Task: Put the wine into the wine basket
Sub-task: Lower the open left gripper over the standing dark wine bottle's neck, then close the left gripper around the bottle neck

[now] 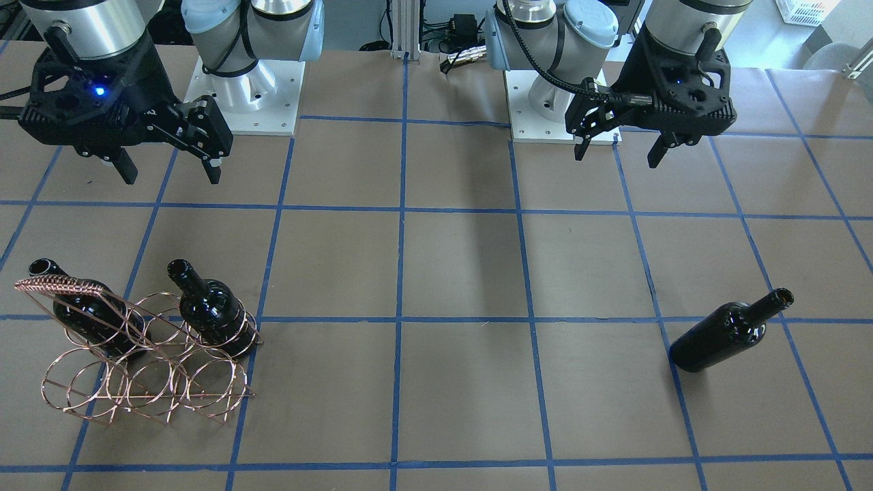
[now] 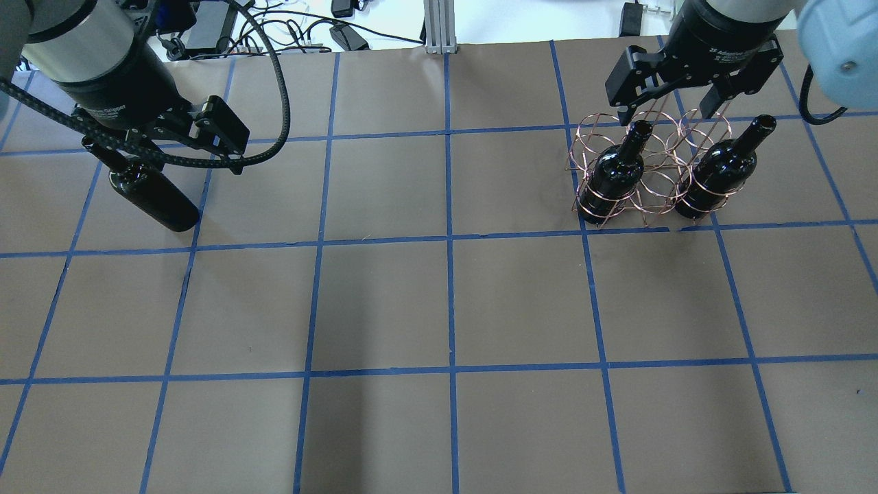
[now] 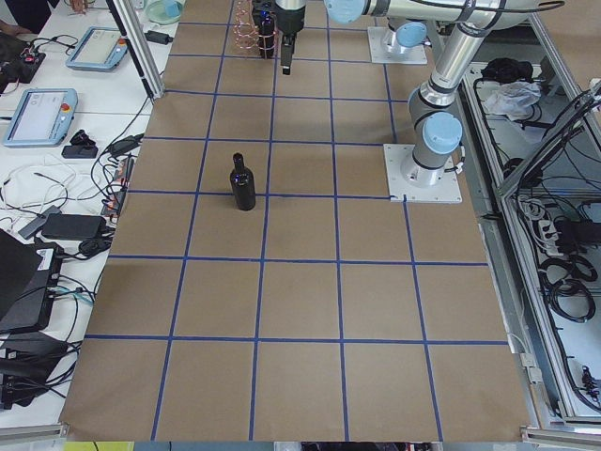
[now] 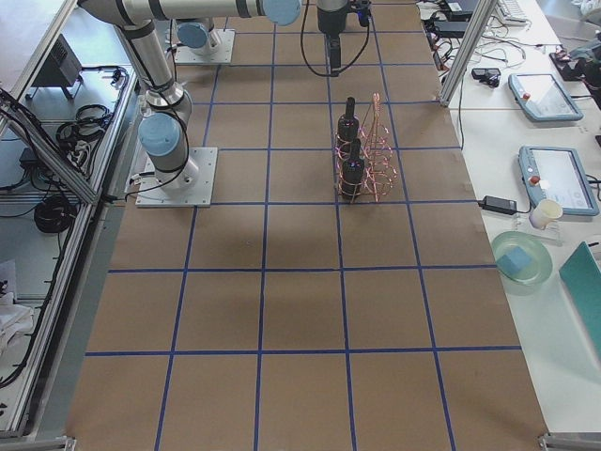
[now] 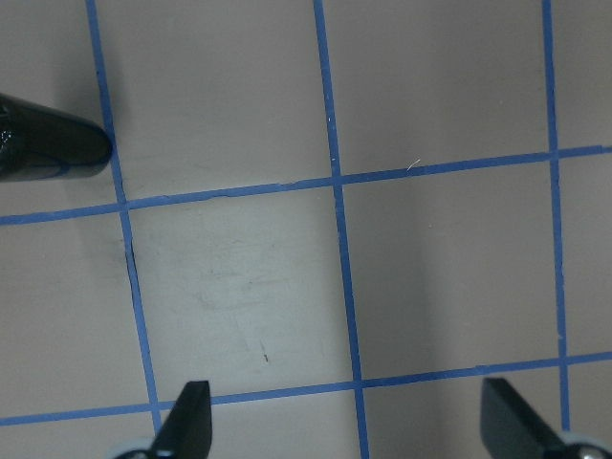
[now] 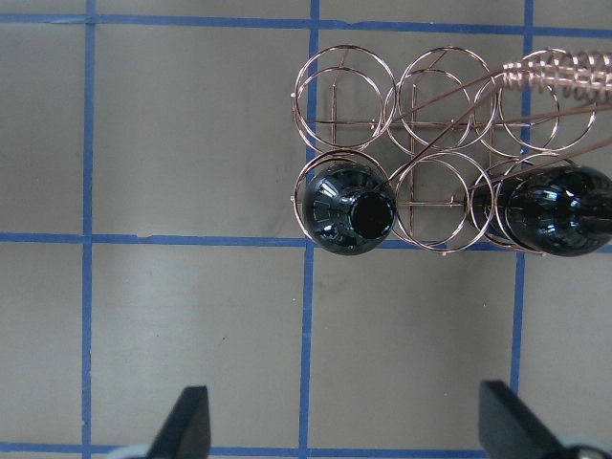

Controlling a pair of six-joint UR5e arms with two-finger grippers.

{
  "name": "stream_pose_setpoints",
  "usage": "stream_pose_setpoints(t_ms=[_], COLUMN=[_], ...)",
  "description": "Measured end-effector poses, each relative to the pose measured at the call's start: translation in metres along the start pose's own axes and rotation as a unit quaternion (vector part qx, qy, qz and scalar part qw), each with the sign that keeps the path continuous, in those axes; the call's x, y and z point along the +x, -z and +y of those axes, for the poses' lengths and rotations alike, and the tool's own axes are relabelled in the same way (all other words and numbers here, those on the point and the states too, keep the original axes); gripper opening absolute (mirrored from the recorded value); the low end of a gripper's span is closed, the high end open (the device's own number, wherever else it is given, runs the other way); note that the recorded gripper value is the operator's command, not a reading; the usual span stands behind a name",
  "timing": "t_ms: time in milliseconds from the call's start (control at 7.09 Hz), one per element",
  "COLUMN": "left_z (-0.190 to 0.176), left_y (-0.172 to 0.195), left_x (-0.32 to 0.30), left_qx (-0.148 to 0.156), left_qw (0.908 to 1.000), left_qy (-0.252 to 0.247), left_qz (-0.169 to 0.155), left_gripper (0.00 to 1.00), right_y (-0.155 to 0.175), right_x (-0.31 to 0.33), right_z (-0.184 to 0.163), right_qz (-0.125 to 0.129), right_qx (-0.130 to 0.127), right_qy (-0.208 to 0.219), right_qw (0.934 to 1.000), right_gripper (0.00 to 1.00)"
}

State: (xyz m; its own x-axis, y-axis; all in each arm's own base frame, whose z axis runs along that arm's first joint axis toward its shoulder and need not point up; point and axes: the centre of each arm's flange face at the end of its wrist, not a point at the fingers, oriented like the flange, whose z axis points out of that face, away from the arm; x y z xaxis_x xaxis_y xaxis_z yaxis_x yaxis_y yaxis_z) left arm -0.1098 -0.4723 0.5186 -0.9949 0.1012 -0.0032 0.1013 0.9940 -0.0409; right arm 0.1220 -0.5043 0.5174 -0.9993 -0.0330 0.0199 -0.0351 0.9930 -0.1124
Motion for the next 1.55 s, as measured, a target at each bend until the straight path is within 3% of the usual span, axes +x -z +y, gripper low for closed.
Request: stream_pose_setpoints(t_ms=[987, 1551], left_z=[-0.007, -0.034], left_y=[-0.003, -0.002], left_x=[-0.015, -0.125], left_qx=[-0.003, 0.016], left_qw=[1.0, 0.9997], left_qy=[-0.003, -0.014], left_qz=[-0.003, -0.013], left_gripper=[1.0, 1.0], right_y=[0.0, 0.0], right_x=[0.0, 0.001], right_z=[0.0, 0.0], right_qz=[0.0, 0.0], right_qx=[0.0, 0.0], right_qy=[0.0, -0.001], right_qw=[1.0, 1.0], right_gripper=[1.0, 1.0])
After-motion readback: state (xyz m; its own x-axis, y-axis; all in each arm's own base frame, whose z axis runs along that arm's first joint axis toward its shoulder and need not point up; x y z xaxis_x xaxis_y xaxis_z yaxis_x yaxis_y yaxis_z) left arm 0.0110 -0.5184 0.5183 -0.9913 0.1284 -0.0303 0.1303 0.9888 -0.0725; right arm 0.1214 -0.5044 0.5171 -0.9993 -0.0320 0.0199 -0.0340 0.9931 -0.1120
